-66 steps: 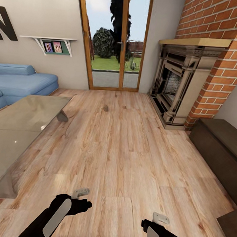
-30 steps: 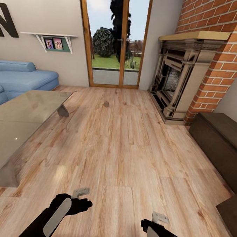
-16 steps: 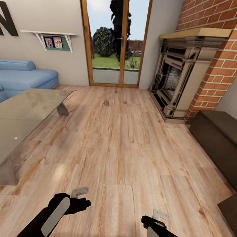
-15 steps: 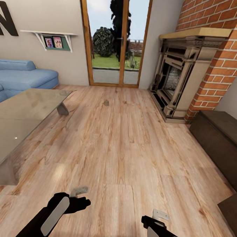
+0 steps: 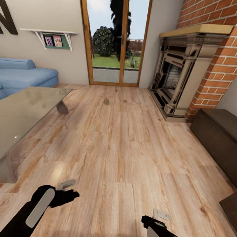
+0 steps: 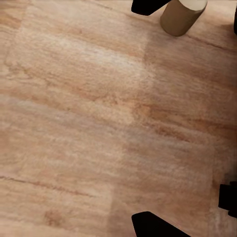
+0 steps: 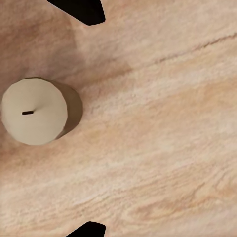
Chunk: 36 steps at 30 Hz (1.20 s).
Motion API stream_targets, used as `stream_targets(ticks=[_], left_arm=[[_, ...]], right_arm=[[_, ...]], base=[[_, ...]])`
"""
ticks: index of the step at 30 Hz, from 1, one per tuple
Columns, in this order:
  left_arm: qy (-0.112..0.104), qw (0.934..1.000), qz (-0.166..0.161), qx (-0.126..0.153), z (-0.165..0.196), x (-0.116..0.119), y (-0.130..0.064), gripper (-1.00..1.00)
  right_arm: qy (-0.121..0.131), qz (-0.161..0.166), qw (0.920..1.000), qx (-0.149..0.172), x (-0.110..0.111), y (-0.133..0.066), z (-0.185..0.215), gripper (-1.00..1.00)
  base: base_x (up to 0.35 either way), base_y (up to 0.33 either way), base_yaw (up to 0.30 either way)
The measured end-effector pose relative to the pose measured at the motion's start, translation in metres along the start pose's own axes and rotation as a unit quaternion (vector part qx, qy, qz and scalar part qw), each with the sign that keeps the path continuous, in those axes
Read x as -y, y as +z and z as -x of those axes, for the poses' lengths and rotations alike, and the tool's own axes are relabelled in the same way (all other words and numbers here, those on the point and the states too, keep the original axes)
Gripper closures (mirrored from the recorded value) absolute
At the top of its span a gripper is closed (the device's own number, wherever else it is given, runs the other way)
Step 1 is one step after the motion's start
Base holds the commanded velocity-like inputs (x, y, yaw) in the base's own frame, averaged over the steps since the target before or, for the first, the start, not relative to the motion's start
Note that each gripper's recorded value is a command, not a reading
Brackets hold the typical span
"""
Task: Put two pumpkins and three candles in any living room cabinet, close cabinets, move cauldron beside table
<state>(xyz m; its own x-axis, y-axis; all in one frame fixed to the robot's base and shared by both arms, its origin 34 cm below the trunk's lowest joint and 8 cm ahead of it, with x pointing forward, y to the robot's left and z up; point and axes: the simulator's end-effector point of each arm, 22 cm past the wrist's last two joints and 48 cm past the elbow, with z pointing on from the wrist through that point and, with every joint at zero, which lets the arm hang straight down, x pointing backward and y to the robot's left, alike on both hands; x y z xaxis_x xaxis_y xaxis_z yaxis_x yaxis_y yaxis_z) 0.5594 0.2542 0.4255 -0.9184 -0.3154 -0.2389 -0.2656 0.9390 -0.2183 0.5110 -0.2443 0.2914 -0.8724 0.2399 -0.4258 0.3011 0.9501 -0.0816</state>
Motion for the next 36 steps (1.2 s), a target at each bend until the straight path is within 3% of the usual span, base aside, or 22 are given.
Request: stream_targets(ticks=[36], left_arm=[[-0.001,1.0,-0.004,-0.004,-0.039,-0.017,0.07,-1.0]], right_arm=[[0.004,0.001,1.0,0.002,-0.001,0.064,-0.049,-1.0]], base=[[0.0,0.0,0.0]])
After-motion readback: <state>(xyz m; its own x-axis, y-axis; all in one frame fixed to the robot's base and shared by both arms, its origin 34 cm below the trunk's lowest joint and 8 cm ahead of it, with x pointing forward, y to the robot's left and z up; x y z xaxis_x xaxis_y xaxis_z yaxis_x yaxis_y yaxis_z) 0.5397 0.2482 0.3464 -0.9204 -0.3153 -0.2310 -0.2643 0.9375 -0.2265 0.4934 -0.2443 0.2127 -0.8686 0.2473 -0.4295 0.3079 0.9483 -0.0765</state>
